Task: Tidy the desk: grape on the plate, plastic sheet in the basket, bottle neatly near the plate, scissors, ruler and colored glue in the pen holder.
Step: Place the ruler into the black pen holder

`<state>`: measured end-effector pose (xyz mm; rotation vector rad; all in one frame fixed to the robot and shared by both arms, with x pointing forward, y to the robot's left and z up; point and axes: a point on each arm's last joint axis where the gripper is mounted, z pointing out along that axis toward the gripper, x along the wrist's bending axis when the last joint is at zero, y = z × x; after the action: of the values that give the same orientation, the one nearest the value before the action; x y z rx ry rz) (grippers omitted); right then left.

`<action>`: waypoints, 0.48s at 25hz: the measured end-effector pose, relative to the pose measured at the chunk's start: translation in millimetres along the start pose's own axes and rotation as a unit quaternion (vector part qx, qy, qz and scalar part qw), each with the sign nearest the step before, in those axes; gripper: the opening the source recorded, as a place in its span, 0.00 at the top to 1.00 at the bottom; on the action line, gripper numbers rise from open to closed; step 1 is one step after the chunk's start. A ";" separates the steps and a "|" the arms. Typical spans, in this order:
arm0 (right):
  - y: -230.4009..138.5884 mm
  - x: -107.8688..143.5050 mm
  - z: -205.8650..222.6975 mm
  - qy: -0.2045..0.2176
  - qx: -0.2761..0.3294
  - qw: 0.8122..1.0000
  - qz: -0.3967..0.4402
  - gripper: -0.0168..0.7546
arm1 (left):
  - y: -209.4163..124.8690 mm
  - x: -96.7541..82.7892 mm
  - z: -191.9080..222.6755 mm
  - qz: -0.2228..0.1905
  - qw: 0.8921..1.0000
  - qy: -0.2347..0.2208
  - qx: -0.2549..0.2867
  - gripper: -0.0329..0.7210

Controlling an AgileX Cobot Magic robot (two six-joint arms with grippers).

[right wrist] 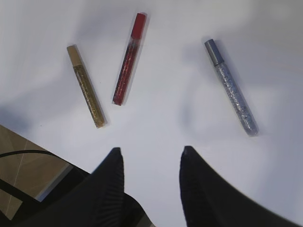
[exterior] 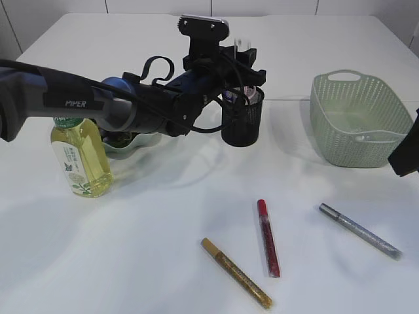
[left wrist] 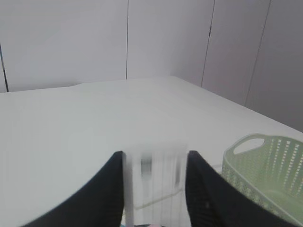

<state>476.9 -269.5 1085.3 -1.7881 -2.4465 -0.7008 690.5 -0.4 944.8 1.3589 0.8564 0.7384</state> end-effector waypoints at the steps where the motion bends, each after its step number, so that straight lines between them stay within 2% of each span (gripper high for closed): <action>1: 0.0 0.0 0.0 0.000 0.000 1.000 0.000 0.56 | 0.0 0.0 0.0 0.000 1.000 0.000 0.000 0.56; 9: 0.1 0.0 0.0 0.000 0.000 1.000 0.000 0.56 | -0.2 0.0 0.0 0.000 1.000 0.000 0.001 0.56; 12: 0.1 0.0 0.0 0.000 0.000 1.000 0.000 0.56 | 1.0 -0.4 -0.4 0.000 1.000 0.000 0.017 0.56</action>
<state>477.0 -269.6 1085.3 -1.7886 -2.4468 -0.7016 690.0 -0.4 945.9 1.3887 0.8720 0.7258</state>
